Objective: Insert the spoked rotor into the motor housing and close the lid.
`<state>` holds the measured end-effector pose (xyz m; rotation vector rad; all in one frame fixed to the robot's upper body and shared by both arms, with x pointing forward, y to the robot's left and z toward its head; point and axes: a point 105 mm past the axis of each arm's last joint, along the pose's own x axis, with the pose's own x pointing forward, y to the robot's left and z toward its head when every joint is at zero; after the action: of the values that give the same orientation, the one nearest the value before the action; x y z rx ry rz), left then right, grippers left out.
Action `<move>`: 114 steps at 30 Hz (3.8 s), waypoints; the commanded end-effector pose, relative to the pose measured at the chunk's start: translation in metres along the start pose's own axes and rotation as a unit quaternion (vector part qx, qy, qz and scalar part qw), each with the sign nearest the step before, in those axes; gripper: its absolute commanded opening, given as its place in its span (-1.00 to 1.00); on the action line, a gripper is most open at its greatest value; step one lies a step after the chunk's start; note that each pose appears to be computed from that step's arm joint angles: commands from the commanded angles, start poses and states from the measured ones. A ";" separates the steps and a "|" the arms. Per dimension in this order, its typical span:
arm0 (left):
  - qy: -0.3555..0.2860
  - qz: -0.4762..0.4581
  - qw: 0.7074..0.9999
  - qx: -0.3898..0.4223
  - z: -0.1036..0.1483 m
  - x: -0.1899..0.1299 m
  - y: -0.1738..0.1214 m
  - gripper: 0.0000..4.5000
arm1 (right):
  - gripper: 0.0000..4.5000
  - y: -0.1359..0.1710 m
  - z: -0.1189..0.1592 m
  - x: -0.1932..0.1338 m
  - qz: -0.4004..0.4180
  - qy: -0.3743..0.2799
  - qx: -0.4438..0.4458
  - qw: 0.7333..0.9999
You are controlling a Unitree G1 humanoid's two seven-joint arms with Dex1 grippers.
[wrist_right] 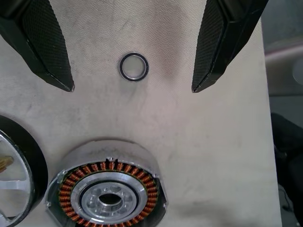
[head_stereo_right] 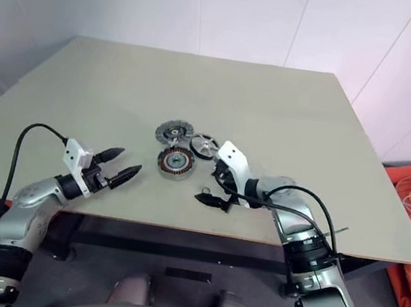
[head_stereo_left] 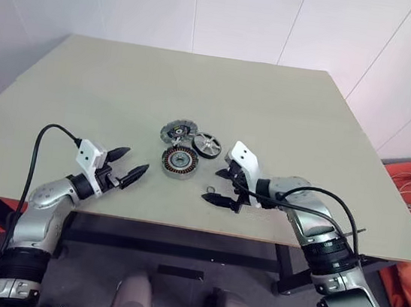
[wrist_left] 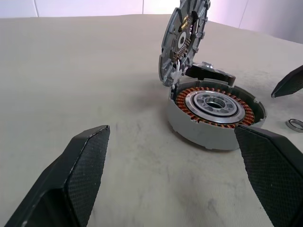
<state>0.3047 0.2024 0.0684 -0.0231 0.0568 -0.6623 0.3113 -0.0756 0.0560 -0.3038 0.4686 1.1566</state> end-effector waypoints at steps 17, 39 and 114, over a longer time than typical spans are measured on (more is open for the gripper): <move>-0.021 -0.004 0.999 0.025 0.017 0.001 0.001 1.00 | -0.49 -0.002 -0.023 0.004 -0.010 0.042 -0.053 0.998; -0.021 -0.002 1.000 0.021 0.016 0.003 0.000 1.00 | -0.71 -0.003 0.108 0.023 0.021 -0.007 -0.049 0.999; -0.039 -0.034 0.998 0.019 0.023 0.003 -0.010 1.00 | -0.71 -0.023 0.082 0.069 -0.038 0.035 -0.015 0.999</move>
<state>0.3007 0.1947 0.0781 -0.0348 0.0196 -0.7174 0.3670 0.0068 0.0812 -0.3901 0.5330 1.0876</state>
